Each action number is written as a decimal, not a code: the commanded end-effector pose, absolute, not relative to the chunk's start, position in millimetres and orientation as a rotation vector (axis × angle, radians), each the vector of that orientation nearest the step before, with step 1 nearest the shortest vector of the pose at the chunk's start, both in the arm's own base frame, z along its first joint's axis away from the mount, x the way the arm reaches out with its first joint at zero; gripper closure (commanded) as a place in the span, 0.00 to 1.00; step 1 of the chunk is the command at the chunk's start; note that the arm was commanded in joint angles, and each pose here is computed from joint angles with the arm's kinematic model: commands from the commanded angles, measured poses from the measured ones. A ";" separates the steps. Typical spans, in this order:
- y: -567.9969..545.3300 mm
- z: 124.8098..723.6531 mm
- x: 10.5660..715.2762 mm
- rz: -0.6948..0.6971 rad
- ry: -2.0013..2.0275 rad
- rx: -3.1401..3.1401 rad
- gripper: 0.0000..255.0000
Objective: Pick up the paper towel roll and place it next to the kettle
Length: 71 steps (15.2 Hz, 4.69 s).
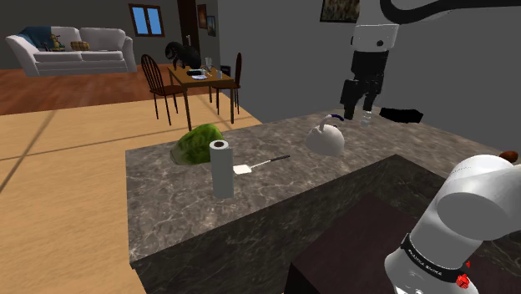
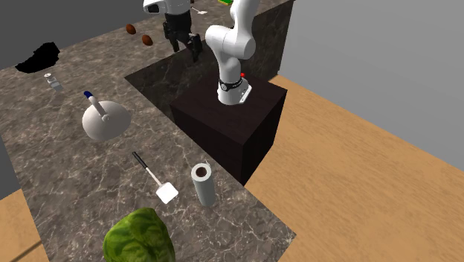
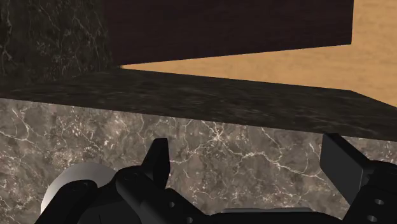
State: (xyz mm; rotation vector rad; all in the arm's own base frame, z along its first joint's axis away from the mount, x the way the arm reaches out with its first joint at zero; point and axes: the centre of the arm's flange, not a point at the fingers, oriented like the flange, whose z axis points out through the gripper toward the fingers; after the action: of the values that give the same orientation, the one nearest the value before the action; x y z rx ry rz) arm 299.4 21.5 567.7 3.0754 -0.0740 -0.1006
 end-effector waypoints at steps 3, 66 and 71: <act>38.7 559.4 316.6 -0.096 -0.079 3.079 0.00; 295.7 442.5 588.7 -0.030 -0.165 3.125 1.00; 295.7 468.9 588.7 -0.030 -0.165 3.125 1.00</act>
State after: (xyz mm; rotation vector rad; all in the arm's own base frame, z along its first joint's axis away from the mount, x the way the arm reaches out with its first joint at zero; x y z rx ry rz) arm 587.9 297.0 462.3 3.1250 -0.1646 -0.0297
